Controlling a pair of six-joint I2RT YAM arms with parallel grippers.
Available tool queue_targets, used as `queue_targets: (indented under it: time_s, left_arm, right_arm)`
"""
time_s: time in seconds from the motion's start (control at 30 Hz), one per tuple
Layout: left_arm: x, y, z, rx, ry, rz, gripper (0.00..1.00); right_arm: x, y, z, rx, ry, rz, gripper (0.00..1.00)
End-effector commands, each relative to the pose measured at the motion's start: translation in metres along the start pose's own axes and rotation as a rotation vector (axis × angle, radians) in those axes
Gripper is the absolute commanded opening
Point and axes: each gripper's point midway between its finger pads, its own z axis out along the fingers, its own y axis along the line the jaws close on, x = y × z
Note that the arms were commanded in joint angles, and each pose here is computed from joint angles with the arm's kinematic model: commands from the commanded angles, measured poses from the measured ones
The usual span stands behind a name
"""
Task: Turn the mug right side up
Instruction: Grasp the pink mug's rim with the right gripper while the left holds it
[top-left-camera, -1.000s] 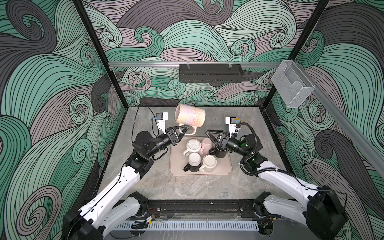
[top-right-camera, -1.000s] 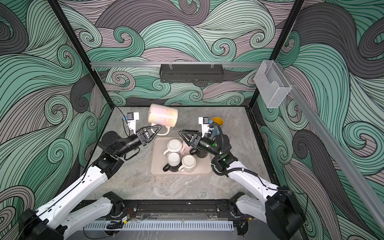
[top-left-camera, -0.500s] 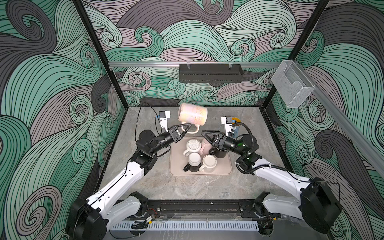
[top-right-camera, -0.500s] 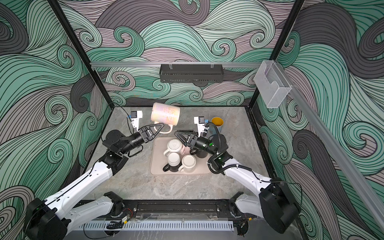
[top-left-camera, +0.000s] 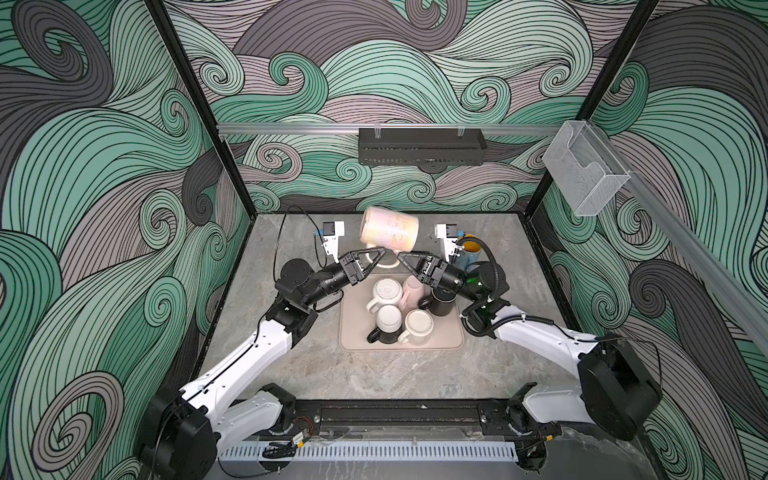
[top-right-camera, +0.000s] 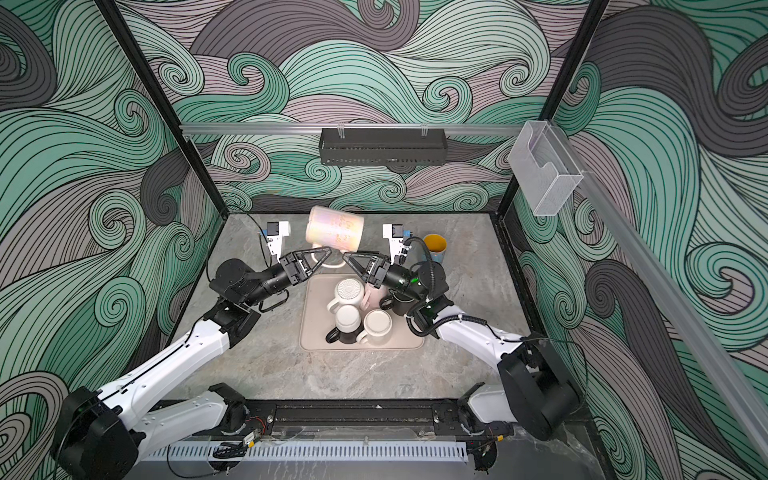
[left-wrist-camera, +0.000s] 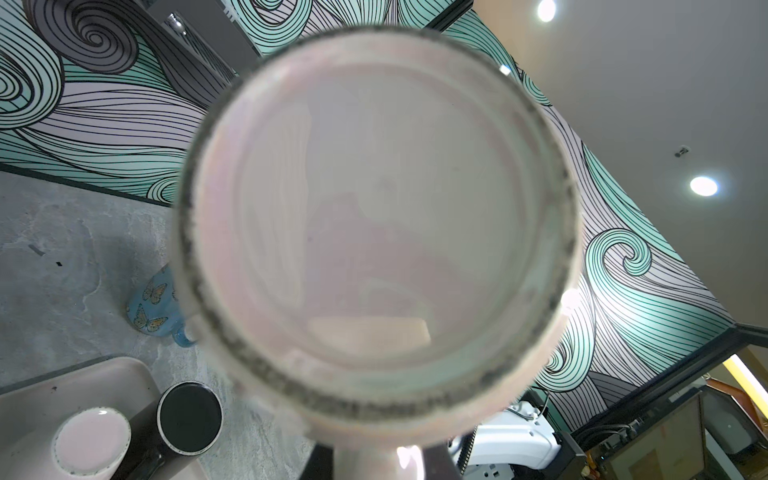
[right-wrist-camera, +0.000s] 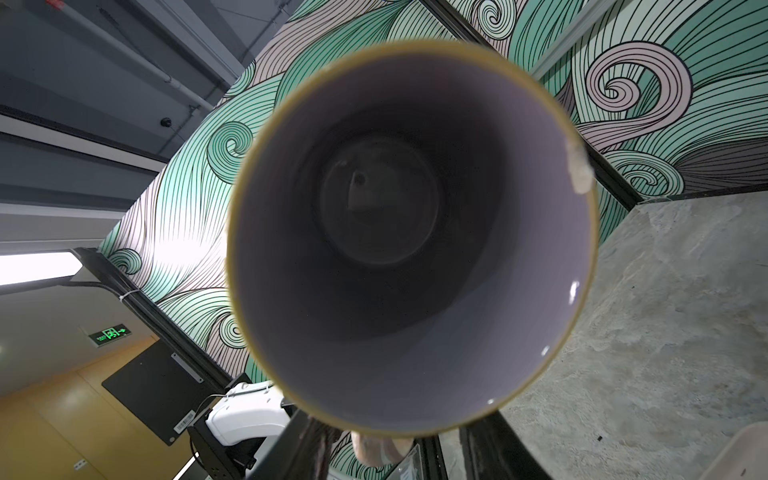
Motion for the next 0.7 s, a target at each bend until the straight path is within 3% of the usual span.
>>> queue_targets:
  time_s: [0.0, 0.67]
  left_arm:
    - [-0.021, -0.046, -0.004, 0.166, -0.069, 0.098, 0.00]
    - [-0.010, -0.031, -0.004, 0.126, -0.047, 0.076, 0.00]
  right_arm:
    - [-0.018, 0.024, 0.008, -0.090, -0.048, -0.007, 0.47]
    - [-0.040, 0.025, 0.033, -0.149, -0.085, 0.034, 0.41]
